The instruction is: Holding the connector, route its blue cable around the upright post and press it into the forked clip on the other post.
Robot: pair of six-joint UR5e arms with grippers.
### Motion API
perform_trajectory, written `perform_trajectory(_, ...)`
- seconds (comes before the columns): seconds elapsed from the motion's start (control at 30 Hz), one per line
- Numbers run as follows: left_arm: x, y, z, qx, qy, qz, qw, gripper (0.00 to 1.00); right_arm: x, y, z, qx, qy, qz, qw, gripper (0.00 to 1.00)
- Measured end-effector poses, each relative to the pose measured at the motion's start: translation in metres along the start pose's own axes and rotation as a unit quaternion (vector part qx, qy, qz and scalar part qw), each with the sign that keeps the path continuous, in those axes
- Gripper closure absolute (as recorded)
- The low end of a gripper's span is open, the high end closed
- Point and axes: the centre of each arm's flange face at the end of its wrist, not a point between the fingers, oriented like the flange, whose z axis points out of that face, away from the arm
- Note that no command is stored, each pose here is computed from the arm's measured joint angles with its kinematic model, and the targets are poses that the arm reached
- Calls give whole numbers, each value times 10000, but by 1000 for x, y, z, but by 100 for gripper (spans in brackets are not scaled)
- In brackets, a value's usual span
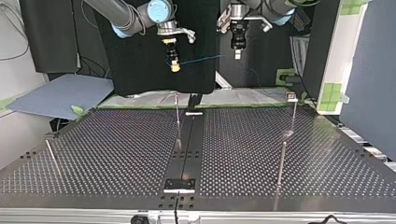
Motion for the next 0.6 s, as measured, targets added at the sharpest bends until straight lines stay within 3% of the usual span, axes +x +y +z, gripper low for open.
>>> perform_trajectory(0.13,-13,-6,7,109,-86,-183,9997,100,14,-2,4,0,80,71,9999,100)
perform_trajectory(0.27,-24,-7,8,117,-115,-358,9992,100,33,-6,5,39,169,222,9996,100)
perform_trajectory(0.6,-58,0,17,-237,-237,-544,9980,100,73,-3,0,330,231,608,9973,100)
